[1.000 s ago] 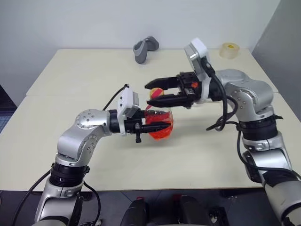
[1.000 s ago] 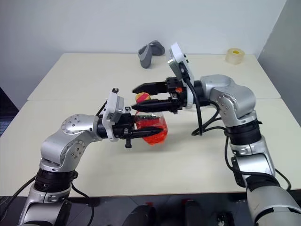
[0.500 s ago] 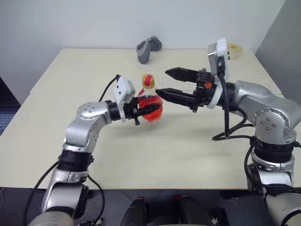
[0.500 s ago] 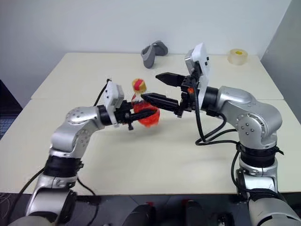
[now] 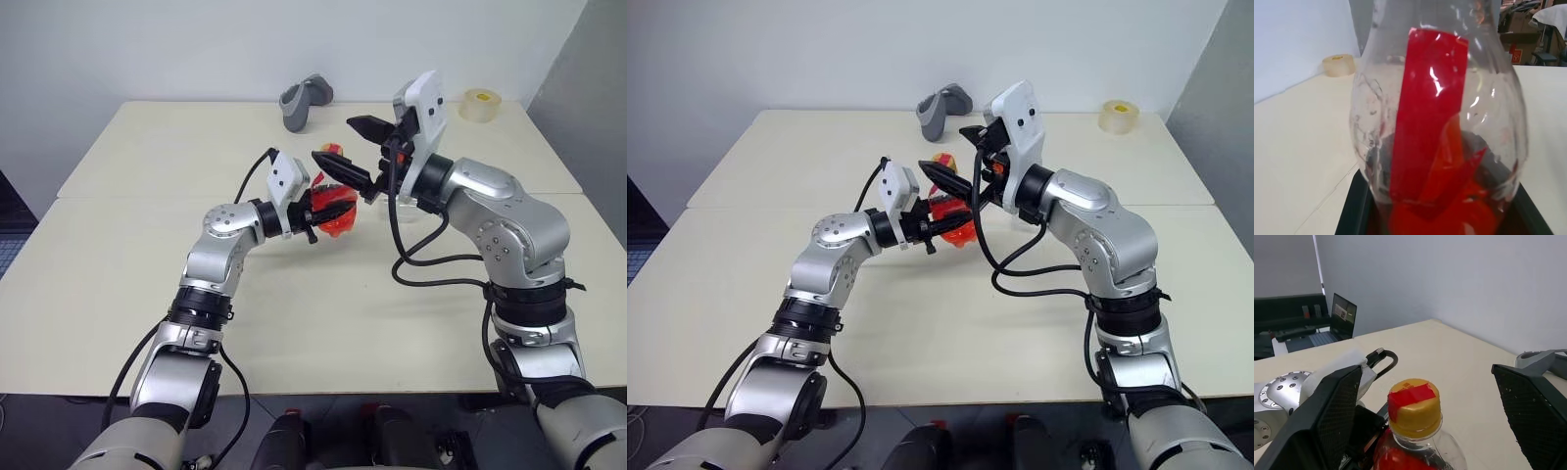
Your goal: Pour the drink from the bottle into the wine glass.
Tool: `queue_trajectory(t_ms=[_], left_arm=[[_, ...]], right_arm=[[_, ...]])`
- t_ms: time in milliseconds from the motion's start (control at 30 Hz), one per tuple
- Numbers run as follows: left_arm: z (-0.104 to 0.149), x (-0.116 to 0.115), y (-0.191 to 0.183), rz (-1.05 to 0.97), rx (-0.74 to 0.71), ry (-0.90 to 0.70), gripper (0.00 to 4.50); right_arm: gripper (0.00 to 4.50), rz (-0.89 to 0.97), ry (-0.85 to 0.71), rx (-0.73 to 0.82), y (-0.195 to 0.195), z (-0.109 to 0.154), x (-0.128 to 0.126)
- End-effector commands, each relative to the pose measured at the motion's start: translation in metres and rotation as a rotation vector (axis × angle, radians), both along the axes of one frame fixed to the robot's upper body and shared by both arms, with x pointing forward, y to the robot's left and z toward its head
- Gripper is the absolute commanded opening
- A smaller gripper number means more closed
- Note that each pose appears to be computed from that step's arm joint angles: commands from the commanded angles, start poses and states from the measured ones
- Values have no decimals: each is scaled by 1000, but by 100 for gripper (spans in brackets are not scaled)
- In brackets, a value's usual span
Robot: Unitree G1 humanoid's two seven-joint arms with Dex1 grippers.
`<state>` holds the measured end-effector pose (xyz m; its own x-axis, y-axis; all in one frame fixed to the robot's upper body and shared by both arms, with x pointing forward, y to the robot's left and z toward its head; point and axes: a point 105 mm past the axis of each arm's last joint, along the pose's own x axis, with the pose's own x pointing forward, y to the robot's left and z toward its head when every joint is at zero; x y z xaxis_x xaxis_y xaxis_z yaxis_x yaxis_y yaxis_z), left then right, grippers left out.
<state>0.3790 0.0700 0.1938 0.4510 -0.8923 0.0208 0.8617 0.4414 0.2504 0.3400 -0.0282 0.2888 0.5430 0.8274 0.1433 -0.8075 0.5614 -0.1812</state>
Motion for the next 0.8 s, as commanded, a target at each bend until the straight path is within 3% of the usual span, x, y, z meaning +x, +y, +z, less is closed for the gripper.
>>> queue_trajectory(t_ms=[33, 333, 467, 700, 800], left_arm=[[18, -4, -8, -37, -21, -74, 129], [19, -3, -10, -51, -23, -76, 129], [20, -2, -9, -48, -23, -78, 129], [17, -5, -10, -54, -20, -76, 129], [18, -5, -10, -58, -20, -77, 129]], right_arm=[[450, 24, -16, 40, 6, 10, -5], [450, 20, -10, 12, 6, 3, 3], [364, 25, -9, 20, 6, 4, 3], [126, 64, -26, 13, 8, 6, -1], [126, 78, -29, 4, 8, 6, -3]])
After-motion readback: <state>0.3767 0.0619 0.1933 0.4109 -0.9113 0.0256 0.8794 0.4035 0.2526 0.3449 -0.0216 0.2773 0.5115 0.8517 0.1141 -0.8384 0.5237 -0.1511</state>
